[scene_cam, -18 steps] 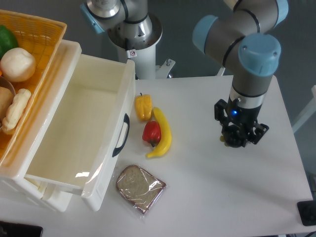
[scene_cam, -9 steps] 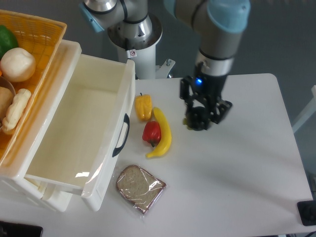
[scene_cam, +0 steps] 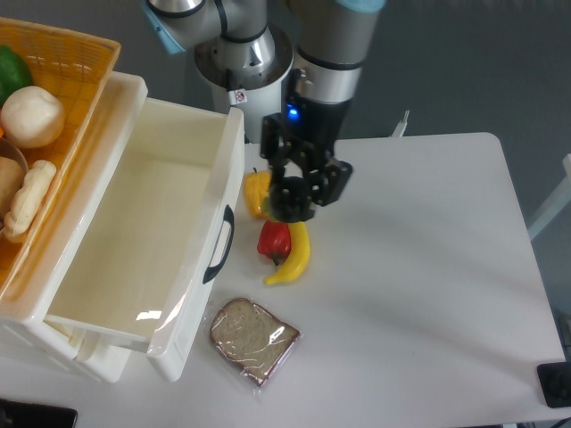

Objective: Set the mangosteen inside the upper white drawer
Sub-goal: 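Lower the gripper and grasp the dark mangosteen behind the yellow pepper, then carry the mangosteen over the open white drawer and lower it inside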

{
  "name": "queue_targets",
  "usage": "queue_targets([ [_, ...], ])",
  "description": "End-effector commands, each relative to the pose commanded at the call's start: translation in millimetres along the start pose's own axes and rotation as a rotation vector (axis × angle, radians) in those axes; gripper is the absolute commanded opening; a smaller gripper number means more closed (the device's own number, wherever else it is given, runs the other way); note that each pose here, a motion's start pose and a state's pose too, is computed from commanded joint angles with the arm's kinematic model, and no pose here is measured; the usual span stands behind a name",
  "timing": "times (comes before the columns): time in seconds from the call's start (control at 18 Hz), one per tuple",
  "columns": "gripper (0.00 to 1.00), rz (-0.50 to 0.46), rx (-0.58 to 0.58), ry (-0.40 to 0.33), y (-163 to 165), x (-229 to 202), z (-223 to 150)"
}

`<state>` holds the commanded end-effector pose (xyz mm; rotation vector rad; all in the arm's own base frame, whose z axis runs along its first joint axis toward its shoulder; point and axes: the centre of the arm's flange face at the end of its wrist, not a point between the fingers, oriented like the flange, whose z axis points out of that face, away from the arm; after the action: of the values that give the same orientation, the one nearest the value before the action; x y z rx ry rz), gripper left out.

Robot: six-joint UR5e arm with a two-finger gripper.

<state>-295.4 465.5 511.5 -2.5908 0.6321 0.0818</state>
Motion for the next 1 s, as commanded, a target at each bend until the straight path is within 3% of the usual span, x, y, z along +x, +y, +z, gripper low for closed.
queue_targets([
  [0.33, 0.01, 0.046, 0.028, 0.041, -42, 31, 10],
  [0.83, 0.09, 0.143, 0.011, 0.155, -52, 45, 71],
  [1.0, 0.16, 0.172, 0.005, 0.187, -64, 56, 87],
])
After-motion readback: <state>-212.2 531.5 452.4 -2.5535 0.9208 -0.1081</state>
